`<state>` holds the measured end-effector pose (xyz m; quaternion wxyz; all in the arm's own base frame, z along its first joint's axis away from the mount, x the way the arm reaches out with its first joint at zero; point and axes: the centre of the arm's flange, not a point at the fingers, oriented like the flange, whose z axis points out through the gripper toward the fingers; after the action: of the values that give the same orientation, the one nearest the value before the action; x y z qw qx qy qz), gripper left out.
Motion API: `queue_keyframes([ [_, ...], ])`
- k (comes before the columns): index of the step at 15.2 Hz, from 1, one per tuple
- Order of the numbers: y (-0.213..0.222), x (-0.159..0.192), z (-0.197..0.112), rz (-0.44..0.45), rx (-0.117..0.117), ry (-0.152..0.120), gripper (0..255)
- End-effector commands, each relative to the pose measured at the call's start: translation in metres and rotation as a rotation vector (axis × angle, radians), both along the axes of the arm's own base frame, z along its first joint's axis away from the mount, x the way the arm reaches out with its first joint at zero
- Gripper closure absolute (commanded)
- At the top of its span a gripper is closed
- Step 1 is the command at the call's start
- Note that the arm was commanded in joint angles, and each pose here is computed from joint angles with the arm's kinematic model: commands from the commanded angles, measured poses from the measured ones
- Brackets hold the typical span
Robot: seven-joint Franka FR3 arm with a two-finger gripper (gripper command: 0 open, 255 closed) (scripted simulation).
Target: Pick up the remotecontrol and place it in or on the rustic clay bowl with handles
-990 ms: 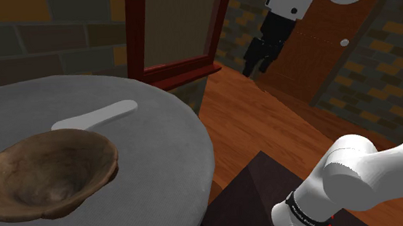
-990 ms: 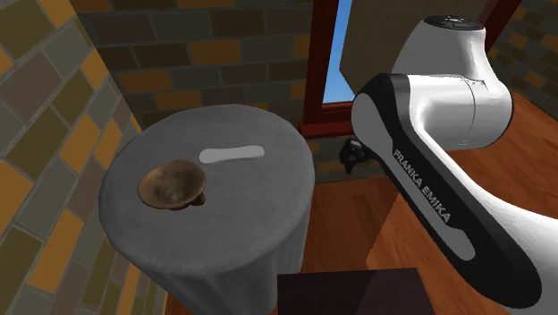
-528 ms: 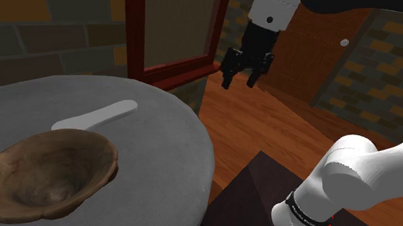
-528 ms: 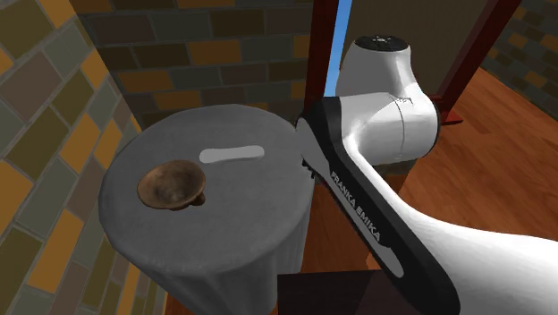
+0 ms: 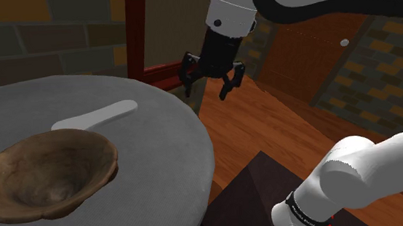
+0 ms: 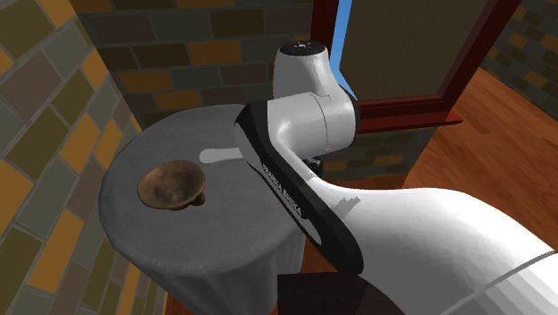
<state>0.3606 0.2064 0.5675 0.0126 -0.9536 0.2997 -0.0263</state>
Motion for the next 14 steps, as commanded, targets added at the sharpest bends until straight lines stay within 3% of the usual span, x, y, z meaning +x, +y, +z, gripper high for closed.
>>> queue_keyframes([
  [1, 0.024, 0.011, -0.009, -0.081, 0.005, 0.005, 0],
  [14, 0.146, 0.126, -0.051, -0.562, 0.023, 0.034, 0],
])
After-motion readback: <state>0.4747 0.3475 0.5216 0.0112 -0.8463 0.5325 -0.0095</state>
